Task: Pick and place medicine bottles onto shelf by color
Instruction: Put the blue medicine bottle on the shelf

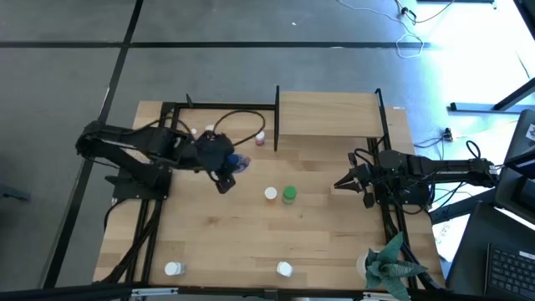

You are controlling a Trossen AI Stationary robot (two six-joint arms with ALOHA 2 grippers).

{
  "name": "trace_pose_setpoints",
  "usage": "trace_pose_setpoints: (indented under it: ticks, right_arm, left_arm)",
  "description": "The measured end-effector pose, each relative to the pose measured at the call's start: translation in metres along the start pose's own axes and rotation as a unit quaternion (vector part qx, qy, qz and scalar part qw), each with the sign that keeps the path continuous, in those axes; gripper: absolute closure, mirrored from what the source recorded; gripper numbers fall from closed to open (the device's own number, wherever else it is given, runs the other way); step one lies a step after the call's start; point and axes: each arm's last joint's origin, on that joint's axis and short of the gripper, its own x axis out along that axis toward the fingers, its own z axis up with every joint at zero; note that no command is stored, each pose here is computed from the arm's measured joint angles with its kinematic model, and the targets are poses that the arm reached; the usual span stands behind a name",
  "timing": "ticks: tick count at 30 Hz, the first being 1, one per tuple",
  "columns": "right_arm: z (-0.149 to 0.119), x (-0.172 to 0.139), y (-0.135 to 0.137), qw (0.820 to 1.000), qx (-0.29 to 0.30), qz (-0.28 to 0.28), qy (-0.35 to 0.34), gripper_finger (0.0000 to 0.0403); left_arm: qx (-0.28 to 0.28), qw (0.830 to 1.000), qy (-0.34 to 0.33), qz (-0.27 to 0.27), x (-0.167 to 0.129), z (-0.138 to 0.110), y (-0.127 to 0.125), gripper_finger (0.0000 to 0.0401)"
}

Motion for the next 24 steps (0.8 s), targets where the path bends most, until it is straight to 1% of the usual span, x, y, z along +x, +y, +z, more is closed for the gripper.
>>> trace_pose_setpoints:
  ticks: [4,10,15,20,24]
  right_arm:
    - [0.002,0.0,0.0,1.0,0.001,0.0,-0.009,0.0368]
    - [0.003,0.0,0.0,1.0,0.006,0.0,-0.016,0.0368]
    - [0.004,0.0,0.0,0.997,0.07,0.004,-0.02,0.0368]
    - [0.006,0.0,0.0,0.99,0.135,-0.002,-0.029,0.0368]
    - [0.009,0.0,0.0,0.988,0.145,0.001,-0.045,0.0367]
  left_arm:
    - [0.034,0.999,0.006,0.001,0.018,0.01,-0.01,0.0231]
    - [0.065,0.997,0.024,-0.015,0.051,0.017,-0.029,0.0231]
    - [0.089,0.995,0.026,-0.02,0.072,0.018,-0.041,0.0231]
    - [0.088,0.995,0.025,-0.027,0.077,0.018,-0.044,0.0231]
    - [0.082,0.996,0.02,-0.03,0.077,0.019,-0.044,0.0232]
